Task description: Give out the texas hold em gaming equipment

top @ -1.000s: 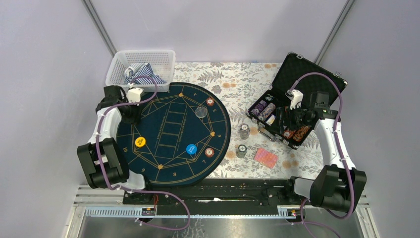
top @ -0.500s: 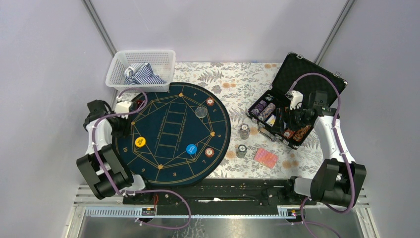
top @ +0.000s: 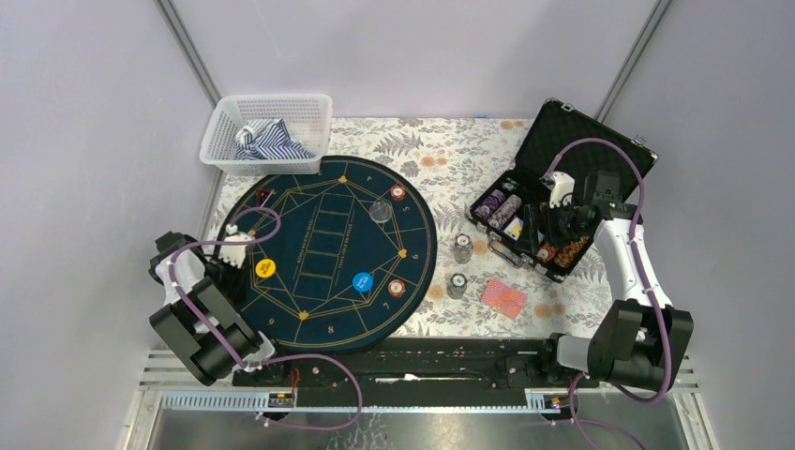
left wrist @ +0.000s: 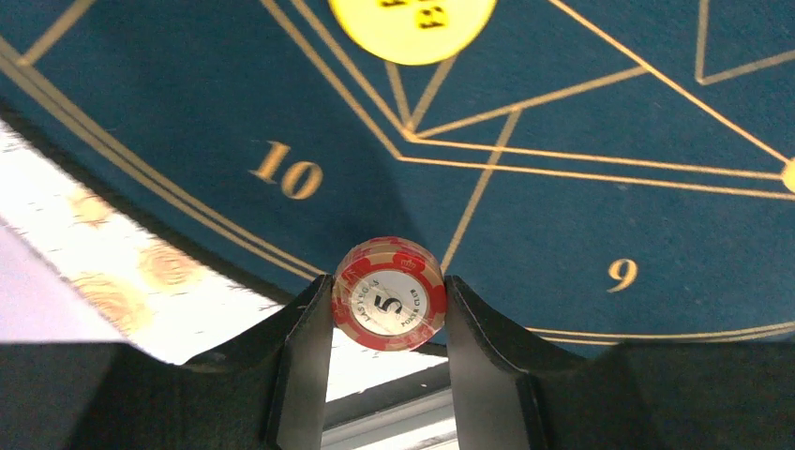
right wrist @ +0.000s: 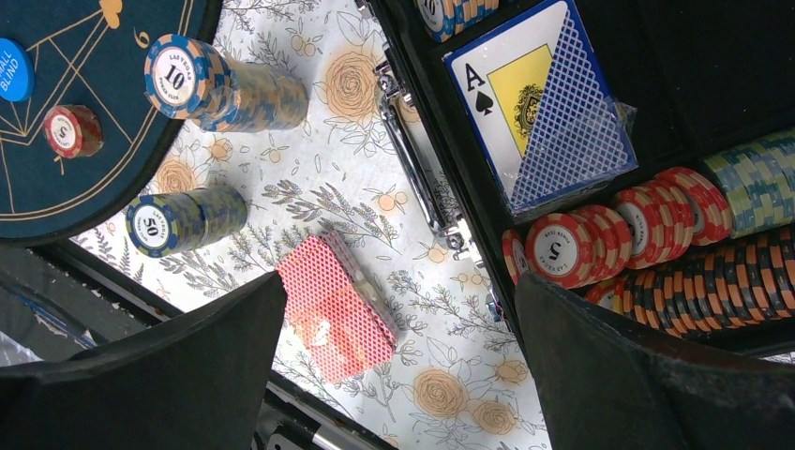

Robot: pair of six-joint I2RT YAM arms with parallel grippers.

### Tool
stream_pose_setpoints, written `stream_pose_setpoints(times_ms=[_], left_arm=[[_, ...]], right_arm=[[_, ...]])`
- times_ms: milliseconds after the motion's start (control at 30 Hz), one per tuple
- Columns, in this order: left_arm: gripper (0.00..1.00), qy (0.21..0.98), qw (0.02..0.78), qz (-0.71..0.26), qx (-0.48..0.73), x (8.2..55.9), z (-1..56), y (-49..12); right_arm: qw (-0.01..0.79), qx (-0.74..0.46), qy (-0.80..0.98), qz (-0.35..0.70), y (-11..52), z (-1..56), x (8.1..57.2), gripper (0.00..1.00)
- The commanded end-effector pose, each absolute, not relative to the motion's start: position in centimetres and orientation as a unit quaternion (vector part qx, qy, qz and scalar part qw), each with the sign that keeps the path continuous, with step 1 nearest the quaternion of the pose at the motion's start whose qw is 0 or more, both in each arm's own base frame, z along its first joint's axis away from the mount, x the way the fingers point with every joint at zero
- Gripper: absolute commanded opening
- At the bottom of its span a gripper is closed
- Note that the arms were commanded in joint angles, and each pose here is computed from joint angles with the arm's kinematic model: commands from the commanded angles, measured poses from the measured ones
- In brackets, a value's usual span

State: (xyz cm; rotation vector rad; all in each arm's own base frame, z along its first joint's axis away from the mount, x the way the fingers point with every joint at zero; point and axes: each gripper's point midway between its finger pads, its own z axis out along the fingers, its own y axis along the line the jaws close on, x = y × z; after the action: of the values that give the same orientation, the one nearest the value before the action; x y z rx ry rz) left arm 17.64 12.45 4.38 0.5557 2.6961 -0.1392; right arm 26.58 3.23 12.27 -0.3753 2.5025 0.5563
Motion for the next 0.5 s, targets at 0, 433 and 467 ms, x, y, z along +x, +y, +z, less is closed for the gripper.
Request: stream_pose_setpoints(times_ms=[0,433,467], left_arm=[[0.38,0.945,0.208,-0.054,0.246,16.9,4.4,11.1],[0.41,0.948,0.213,-0.057,0.228,18.1,3.2,11.9],[0.41,0.948,0.214,-0.06,0.228,18.2,3.2,11.9]], right_arm=[[0.28,-0.142,0.927,0.203,3.1,12.9,26.9,1.0],[0.284,-0.144,0.925,0.206,3.3,13.1,26.7,1.0],[0.284,-0.144,0.925,0.206,3.3,13.1,26.7,1.0]])
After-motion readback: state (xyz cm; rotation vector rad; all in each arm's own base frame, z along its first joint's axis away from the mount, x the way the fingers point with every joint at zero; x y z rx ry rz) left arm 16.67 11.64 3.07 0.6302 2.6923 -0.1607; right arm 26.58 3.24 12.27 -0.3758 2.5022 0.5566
